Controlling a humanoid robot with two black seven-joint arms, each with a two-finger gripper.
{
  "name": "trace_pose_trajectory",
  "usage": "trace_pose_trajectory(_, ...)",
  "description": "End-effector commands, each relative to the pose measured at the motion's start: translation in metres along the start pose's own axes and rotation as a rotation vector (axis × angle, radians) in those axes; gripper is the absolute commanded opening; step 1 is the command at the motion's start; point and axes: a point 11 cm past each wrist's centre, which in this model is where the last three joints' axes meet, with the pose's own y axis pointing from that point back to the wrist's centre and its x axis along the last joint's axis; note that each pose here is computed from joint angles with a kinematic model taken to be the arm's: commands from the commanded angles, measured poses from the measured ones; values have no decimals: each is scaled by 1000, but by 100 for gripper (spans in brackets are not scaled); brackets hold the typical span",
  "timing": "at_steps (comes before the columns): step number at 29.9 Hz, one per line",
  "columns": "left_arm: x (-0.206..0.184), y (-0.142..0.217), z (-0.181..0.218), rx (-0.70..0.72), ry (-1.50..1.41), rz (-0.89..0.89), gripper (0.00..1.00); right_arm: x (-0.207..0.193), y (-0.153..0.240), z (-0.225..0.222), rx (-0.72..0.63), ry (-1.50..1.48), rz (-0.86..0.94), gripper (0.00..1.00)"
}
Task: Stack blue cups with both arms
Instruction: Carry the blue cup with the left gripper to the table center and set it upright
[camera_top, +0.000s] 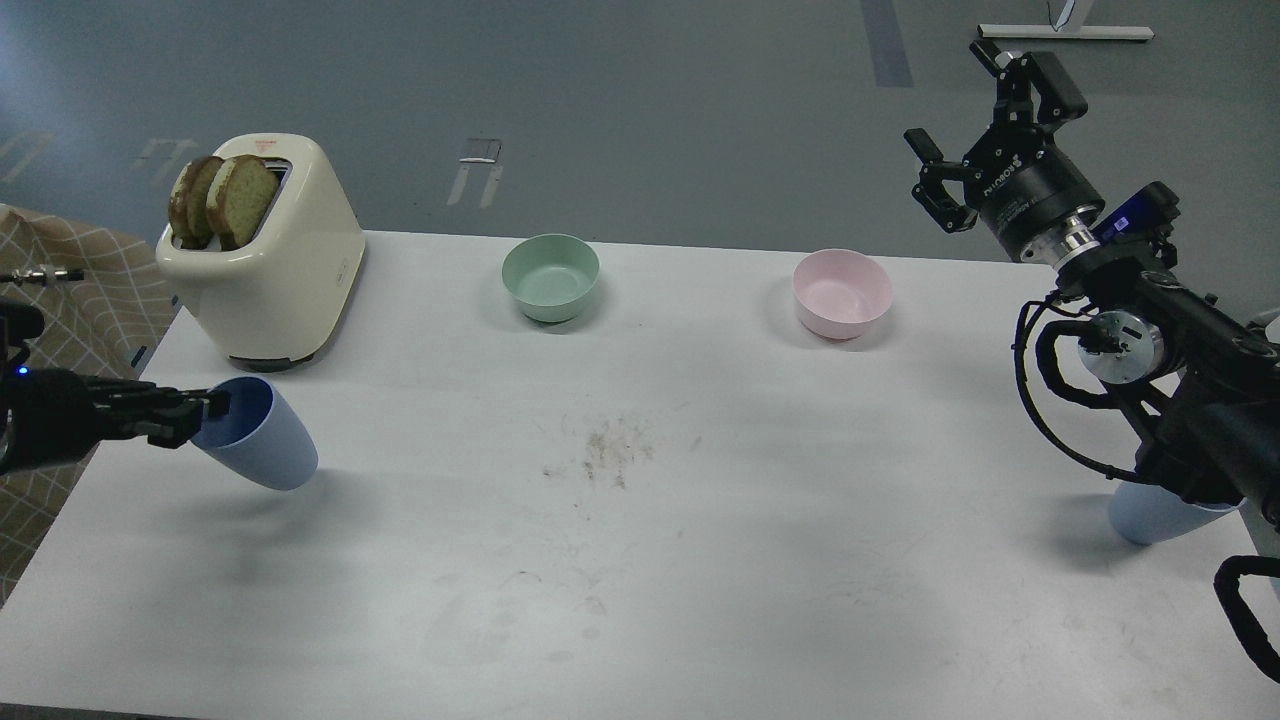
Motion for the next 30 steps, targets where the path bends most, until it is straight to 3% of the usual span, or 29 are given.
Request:
trace_pose_trajectory(1,45,-6,35,-89,-93,73,0,-3,-11,-20,29,24,-19,100)
trace_pose_trajectory(4,66,-15,53,-135,-139,89,0,-7,-18,-31,47,37,-34,100)
trace_pose_trajectory(8,99,-58,116,-293,-240,61,0,-21,-37,-58,76,94,-82,100)
trace_pose_trajectory(18,115,-134,247,-589,-348,-3,0,-54,-68,-109,99,232,-190,100)
trace_pose_trajectory(26,126,-178,330,-674,-475,-27,0,-67,-76,-116,86,279,-229,100)
trace_pose_trajectory(30,127,-198,349,-649,-526,-51,0,-65,-75,-116,83,282,-227,100)
